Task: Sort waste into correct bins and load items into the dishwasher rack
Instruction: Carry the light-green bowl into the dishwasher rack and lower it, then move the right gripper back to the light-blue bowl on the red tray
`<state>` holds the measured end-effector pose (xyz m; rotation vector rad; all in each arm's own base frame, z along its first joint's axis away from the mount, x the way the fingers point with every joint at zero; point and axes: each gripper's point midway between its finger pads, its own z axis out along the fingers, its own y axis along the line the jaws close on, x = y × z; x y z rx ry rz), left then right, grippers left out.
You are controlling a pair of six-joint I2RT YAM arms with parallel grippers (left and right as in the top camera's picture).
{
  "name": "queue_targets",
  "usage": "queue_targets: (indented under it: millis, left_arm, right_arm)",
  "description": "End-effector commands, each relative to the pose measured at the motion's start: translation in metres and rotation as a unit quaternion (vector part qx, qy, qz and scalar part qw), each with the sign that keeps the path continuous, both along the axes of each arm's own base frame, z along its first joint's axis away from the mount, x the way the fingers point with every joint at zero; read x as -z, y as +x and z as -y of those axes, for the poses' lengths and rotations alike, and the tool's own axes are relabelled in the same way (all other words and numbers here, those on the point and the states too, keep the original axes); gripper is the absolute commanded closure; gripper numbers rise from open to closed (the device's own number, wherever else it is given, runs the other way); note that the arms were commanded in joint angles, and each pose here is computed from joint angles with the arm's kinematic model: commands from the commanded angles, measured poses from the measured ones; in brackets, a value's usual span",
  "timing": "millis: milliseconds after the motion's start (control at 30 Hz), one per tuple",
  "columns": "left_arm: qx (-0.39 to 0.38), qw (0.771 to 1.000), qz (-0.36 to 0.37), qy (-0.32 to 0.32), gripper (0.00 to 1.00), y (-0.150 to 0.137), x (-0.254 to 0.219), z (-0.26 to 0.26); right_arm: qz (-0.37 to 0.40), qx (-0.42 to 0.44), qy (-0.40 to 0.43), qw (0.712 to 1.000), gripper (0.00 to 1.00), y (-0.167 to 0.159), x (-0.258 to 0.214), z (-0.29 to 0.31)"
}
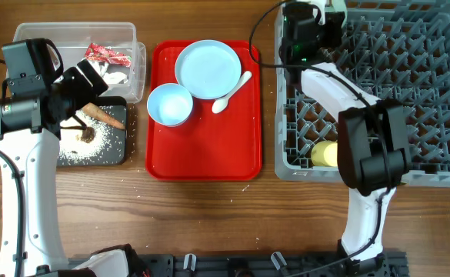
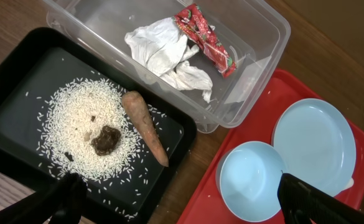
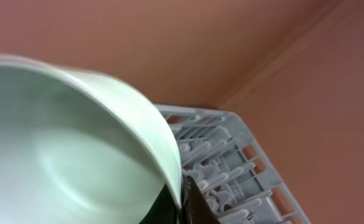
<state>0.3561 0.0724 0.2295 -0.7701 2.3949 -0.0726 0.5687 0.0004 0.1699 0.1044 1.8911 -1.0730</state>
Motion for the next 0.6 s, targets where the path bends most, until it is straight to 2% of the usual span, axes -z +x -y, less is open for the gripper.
queue_targets:
  millis: [0, 200, 267, 300, 333, 400, 467, 567]
  left_arm:
    - [0.001, 1.0, 0.009, 0.009, 0.0, 0.0, -0.007, -0.002]
    - [0.001, 1.0, 0.009, 0.009, 0.0, 0.0, -0.007, -0.002]
    - [0.001, 1.0, 0.009, 0.009, 0.0, 0.0, -0.007, -0.002]
    - [0.001, 1.0, 0.009, 0.009, 0.0, 0.0, -0.007, -0.002]
    - [0.001, 1.0, 0.009, 0.009, 0.0, 0.0, -0.007, -0.002]
    - [0.001, 1.0, 0.009, 0.009, 0.0, 0.0, -0.007, -0.002]
    - [0.001, 1.0, 0.009, 0.009, 0.0, 0.0, -0.007, -0.002]
    - [0.001, 1.0, 0.009, 0.009, 0.0, 0.0, -0.007, -0.002]
  right_arm:
    - [-0.016, -0.008, -0.002, 1.0, 0.96, 0.005, 0.019, -0.005]
    - [-0.036, -0.034, -0.023, 0.999, 0.94, 0.003, 0.019, -0.032]
    - [-0.055, -0.047, -0.042, 0.997, 0.75, 0.001, 0.02, -0.044]
    - [-0.068, -0.054, -0.051, 0.995, 0.61, 0.0, 0.022, -0.05]
    - [-0.074, -0.06, -0.057, 0.994, 0.53, -0.001, 0.023, -0.055]
    - [-0.081, -0.067, -0.06, 0.993, 0.42, -0.003, 0.025, -0.062]
    - [-0.082, -0.071, -0.061, 0.992, 0.37, -0.004, 0.025, -0.067]
    - [-0.081, -0.074, -0.061, 0.992, 0.23, -0.004, 0.025, -0.072]
